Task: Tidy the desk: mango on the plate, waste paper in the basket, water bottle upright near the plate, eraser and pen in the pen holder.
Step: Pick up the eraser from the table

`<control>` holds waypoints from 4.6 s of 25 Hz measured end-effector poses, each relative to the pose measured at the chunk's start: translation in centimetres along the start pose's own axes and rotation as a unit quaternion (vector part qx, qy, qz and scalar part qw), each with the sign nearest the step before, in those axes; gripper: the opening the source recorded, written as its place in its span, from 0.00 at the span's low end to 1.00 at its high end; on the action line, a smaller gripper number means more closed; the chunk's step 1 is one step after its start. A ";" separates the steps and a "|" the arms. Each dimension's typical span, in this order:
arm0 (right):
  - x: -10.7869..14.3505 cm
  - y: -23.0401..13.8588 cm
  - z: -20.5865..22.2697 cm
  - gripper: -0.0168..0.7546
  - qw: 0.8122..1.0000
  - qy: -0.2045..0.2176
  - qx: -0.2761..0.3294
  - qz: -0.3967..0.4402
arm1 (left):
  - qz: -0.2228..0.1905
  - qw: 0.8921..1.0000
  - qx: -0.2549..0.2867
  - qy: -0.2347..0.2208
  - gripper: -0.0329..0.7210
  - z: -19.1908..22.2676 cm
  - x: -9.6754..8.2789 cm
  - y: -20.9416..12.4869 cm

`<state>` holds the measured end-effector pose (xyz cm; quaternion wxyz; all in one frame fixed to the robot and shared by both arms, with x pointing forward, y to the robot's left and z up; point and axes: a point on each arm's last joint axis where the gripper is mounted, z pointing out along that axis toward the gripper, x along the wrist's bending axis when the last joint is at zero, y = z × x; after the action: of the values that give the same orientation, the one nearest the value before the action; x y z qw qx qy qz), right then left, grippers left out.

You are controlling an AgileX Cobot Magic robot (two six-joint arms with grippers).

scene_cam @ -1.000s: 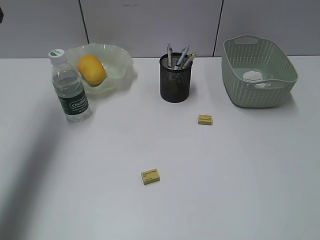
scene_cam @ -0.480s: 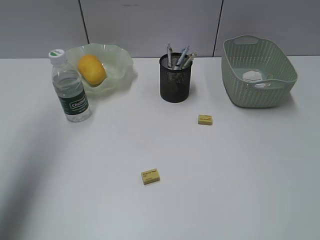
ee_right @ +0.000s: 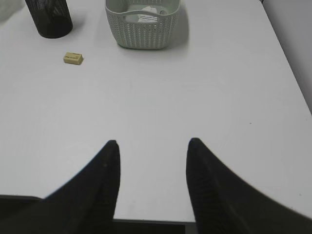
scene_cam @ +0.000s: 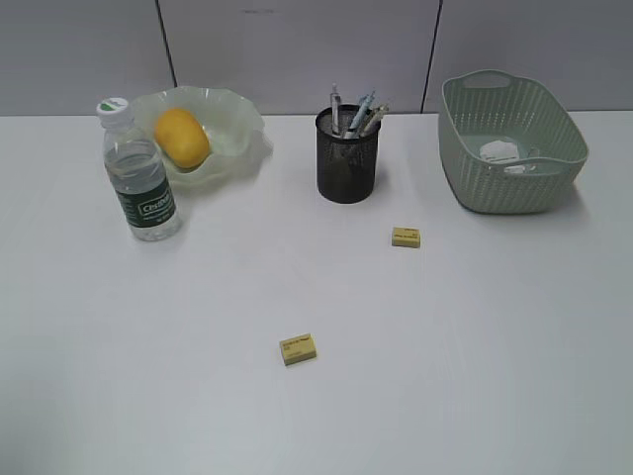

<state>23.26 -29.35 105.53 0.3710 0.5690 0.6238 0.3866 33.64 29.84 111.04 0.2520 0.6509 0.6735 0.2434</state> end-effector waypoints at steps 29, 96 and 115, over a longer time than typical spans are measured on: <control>0.0 0.0 0.0 0.49 1.000 0.000 -0.001 0.000 | 0.029 0.979 -0.200 -0.015 0.67 -3.1 1.2 -11.5; 13.4 13.2 37.1 0.80 0.897 0.058 0.434 0.067 | 0.029 0.979 -0.202 -0.015 0.62 -3.1 1.2 -11.4; 15.0 6.6 45.2 0.79 0.872 0.023 0.482 0.079 | 0.029 0.979 -0.202 -0.015 0.62 -3.1 1.2 -11.4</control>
<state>65.73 -11.28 91.89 0.0045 0.7154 0.6942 0.0795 22.98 30.62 105.85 0.3813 0.6094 0.5876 0.3714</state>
